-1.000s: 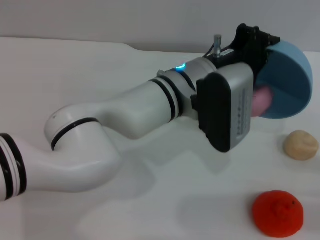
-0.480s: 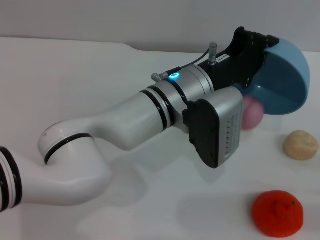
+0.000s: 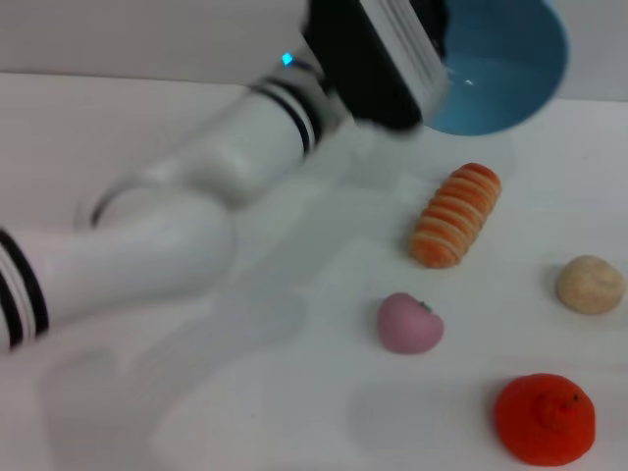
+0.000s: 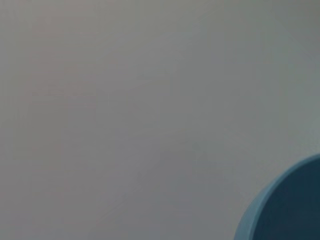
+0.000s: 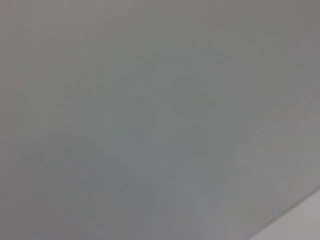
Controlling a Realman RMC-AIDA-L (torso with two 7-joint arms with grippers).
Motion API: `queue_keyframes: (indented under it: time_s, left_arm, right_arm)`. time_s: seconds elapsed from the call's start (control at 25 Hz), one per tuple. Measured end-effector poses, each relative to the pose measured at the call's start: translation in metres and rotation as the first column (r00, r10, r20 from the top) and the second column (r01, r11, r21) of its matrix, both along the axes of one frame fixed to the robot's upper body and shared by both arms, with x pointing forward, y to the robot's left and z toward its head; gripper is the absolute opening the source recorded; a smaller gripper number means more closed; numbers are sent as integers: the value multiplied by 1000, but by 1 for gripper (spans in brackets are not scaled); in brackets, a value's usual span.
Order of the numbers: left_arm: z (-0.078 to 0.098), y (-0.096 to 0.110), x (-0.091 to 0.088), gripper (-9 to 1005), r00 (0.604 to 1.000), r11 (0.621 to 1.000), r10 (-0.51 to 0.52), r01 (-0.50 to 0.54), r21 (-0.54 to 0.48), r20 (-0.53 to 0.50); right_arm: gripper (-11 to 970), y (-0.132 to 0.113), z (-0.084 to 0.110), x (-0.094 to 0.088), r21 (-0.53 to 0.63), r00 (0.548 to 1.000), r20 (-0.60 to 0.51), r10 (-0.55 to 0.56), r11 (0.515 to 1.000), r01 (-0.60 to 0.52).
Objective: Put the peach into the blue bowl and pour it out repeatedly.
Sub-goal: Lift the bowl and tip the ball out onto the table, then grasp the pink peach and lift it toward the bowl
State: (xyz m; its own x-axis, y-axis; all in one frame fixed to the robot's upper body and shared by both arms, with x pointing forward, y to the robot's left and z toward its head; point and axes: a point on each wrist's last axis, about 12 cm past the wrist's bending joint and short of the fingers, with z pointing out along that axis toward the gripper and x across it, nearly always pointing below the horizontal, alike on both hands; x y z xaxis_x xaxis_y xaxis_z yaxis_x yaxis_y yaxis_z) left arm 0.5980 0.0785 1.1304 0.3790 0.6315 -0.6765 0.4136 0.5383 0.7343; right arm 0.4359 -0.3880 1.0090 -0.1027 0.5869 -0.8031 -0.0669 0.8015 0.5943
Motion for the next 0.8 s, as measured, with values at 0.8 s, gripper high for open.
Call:
queue_keyframes:
  time_s: [0.8]
  left_arm:
    - [-14, 47, 60, 0, 670, 956, 19, -230, -183, -743]
  right_arm:
    - [667, 130, 18, 112, 211, 463, -530, 710, 639, -740]
